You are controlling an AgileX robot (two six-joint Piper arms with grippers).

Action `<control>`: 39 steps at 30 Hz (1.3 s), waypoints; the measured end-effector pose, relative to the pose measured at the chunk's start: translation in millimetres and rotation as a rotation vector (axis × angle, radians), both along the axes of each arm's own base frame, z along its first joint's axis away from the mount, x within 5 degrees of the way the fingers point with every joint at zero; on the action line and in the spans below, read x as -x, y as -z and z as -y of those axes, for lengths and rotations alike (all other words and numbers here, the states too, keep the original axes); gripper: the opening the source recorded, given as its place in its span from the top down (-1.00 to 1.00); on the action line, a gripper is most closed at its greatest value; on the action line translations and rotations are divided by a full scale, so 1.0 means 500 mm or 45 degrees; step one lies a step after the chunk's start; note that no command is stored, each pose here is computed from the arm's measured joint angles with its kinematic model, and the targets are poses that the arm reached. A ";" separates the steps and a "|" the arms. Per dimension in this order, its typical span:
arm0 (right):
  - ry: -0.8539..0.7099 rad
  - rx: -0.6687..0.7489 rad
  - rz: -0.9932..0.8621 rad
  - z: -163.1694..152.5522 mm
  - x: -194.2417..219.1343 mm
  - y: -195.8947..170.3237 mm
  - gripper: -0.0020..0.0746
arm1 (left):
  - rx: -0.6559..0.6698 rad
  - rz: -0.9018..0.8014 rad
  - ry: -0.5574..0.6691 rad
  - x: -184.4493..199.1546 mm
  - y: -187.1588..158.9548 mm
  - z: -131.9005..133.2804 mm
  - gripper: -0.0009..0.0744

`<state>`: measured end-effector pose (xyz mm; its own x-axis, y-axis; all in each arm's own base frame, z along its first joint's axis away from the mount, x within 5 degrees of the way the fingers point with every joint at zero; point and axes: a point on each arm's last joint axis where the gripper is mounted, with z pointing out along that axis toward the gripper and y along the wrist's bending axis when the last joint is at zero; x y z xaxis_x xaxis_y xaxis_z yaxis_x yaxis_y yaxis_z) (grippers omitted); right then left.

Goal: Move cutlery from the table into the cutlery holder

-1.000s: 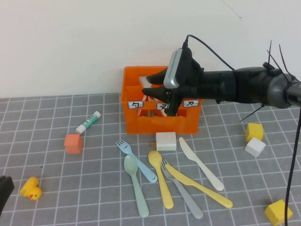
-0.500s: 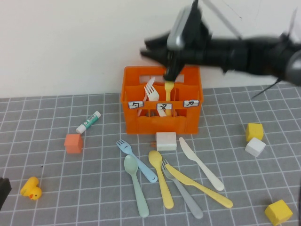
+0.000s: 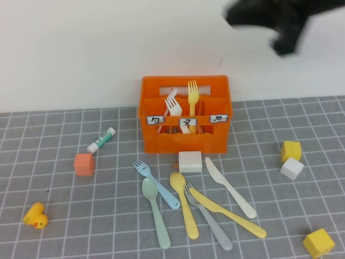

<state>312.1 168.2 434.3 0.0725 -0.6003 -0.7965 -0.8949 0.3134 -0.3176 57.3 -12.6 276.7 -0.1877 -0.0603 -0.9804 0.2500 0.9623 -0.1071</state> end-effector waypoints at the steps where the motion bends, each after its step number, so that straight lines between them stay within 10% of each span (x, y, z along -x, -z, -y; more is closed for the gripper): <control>1: 0.032 0.074 -0.043 0.014 0.016 0.000 0.93 | 0.002 0.007 0.002 0.000 0.000 0.000 0.98; 10: 0.424 0.382 -0.039 0.134 0.152 0.031 0.93 | 0.038 0.080 0.042 -0.006 0.012 0.009 0.98; 24: 0.598 0.155 0.193 0.247 0.427 0.209 0.93 | 0.042 0.093 0.046 -0.006 0.010 0.009 0.98; 39: 0.659 0.019 -0.018 0.264 0.500 0.385 0.93 | 0.005 0.020 0.026 -0.006 0.021 0.006 0.98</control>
